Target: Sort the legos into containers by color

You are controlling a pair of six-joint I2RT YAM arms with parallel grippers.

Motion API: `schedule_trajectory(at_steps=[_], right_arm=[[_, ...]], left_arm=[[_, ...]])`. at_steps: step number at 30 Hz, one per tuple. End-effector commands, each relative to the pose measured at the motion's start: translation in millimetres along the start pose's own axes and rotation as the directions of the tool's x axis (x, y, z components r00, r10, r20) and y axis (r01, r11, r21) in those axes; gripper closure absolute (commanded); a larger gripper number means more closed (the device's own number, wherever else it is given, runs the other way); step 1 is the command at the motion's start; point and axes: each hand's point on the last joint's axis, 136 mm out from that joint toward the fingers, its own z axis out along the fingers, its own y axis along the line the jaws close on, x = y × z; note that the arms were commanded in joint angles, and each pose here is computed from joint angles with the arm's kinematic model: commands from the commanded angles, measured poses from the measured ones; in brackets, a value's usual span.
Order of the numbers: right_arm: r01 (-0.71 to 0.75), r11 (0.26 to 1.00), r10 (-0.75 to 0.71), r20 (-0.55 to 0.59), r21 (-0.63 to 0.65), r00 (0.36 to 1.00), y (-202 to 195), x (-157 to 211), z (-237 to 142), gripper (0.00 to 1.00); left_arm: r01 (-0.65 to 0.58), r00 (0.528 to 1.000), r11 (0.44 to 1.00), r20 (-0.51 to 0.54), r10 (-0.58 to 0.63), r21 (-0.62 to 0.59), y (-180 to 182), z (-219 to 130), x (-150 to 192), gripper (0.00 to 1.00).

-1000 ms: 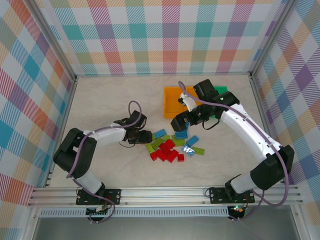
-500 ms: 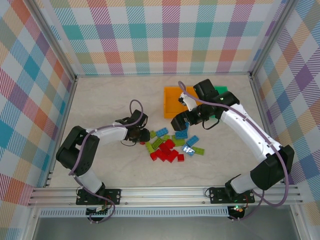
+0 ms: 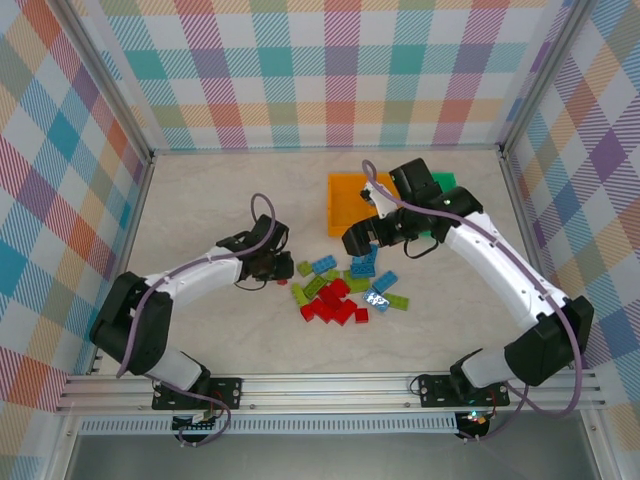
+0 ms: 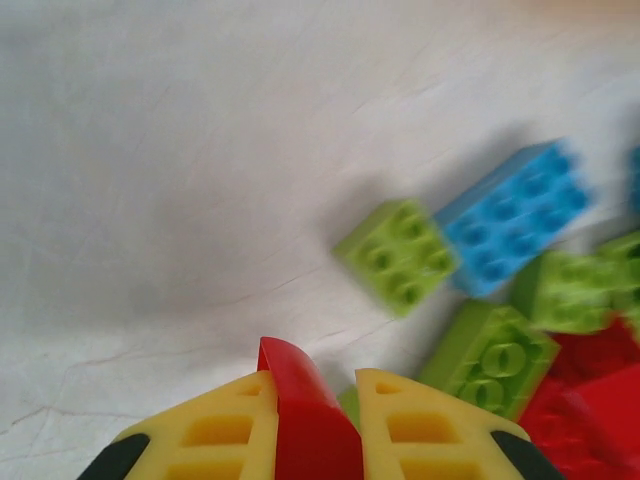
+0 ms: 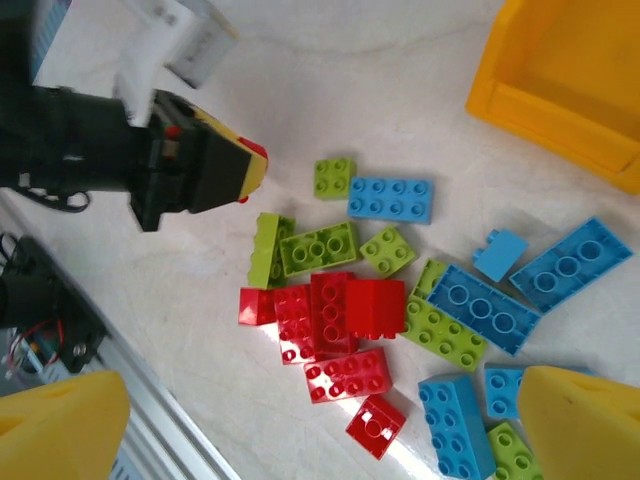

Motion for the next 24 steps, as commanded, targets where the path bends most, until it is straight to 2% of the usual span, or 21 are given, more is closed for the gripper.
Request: schedule_trajectory(at_steps=[1,3,6,9,14,17,20,24], right_arm=[[-0.048,0.996,0.035,0.169,0.071,0.985,-9,-17,-17,0.0],[-0.084,0.986,0.044,0.268,0.142,0.963,-22,-21,-28,0.0],[-0.148,0.971,0.068,0.376,0.189,0.924,-33,-19,-43,0.0],[-0.171,0.973,0.089,0.432,0.155,0.897,-29,-8,-54,0.0],[-0.192,0.967,0.106,0.424,0.166,0.9,-32,19,-59,0.0],[-0.191,0.966,0.104,0.419,0.172,0.902,-33,29,-61,0.0],[-0.19,0.967,0.102,0.422,0.173,0.901,-32,35,-64,0.0],[-0.186,0.965,0.095,0.418,0.183,0.903,-33,40,-65,0.0]], left_arm=[[-0.065,0.983,0.982,0.181,0.033,0.178,-69,-43,-53,0.92],[-0.11,0.963,0.965,0.268,0.044,0.238,-108,-49,-82,0.93],[-0.162,0.938,0.96,0.339,0.078,0.227,-141,-39,-119,0.96],[-0.179,0.912,0.971,0.398,0.103,0.157,-149,-13,-152,1.0],[-0.178,0.897,0.981,0.422,0.131,0.075,-156,31,-193,0.99],[-0.18,0.9,0.982,0.414,0.138,0.063,-162,55,-206,0.91],[-0.19,0.903,0.98,0.403,0.149,0.065,-169,70,-214,0.73],[-0.183,0.898,0.977,0.423,0.121,0.108,-181,60,-223,0.57]])
